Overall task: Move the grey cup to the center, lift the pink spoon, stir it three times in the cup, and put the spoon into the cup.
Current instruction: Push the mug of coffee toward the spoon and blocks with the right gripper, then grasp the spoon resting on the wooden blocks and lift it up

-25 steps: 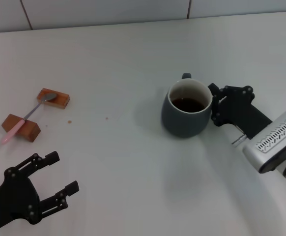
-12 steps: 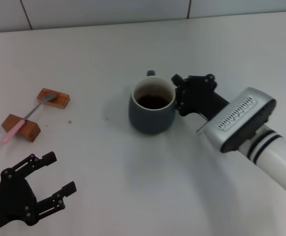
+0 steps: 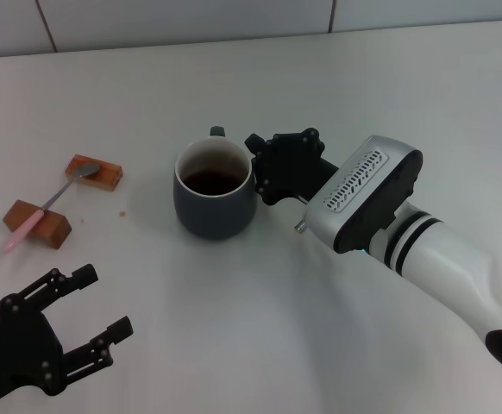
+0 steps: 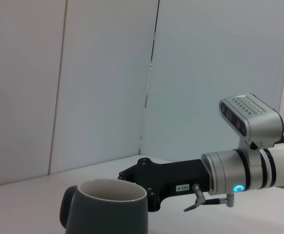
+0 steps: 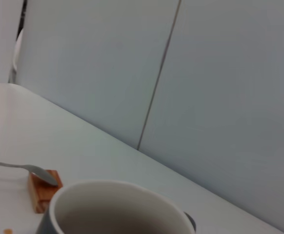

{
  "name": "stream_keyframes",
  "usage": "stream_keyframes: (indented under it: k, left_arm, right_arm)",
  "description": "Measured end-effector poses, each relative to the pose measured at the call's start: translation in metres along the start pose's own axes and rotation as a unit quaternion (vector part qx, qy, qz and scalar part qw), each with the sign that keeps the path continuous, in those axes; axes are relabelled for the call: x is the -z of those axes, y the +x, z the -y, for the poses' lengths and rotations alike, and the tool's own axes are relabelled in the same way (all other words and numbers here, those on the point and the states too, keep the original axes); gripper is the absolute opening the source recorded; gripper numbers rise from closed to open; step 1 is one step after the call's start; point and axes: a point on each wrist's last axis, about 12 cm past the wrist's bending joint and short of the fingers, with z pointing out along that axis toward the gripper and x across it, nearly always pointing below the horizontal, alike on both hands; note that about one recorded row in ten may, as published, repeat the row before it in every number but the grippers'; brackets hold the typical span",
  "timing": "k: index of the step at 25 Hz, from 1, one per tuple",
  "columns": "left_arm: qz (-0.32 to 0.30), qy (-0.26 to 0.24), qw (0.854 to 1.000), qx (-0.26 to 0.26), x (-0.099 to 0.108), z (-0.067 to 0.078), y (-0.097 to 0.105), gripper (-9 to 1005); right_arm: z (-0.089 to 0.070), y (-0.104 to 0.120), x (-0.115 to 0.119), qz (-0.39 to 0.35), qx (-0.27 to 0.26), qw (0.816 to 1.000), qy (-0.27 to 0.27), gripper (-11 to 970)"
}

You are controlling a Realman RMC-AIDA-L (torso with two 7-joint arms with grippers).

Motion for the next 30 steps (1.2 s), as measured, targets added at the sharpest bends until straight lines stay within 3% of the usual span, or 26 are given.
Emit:
stream_keyframes:
  k: [4, 7, 11, 14, 18, 22, 30]
  left_arm:
    - [0.0, 0.0, 1.0, 0.0, 0.0, 0.0, 0.0, 802]
    - [0.001, 0.001, 1.0, -0.001, -0.001, 0.0, 0.0, 801]
    - [0.002, 0.003, 1.0, -0.004, -0.004, -0.002, -0.001, 801]
    - [0.004, 0.002, 1.0, -0.006, -0.007, -0.004, -0.003, 801]
    - [0.008, 0.001, 1.0, -0.008, -0.008, -0.007, -0.005, 800]
    - [0.007, 0.001, 1.0, -0.008, -0.008, -0.008, -0.006, 800]
    - [0.006, 0.003, 1.0, -0.006, -0.009, -0.008, -0.005, 799]
  right_arm:
    - [0.003, 0.004, 0.005, 0.003, -0.013, 1.0, 0.018, 12]
    - [0.018, 0.014, 0.023, 0.021, -0.047, 0.996, 0.079, 13]
    - [0.039, 0.033, 0.072, 0.086, -0.095, 0.977, 0.173, 14]
    - [0.048, 0.048, 0.127, 0.16, -0.118, 0.962, 0.189, 15]
    - [0.051, 0.055, 0.184, 0.225, -0.128, 0.958, 0.124, 16]
    - [0.056, 0.061, 0.22, 0.206, -0.149, 0.967, 0.022, 17]
    - [0.053, 0.071, 0.234, 0.103, -0.146, 0.976, -0.125, 19]
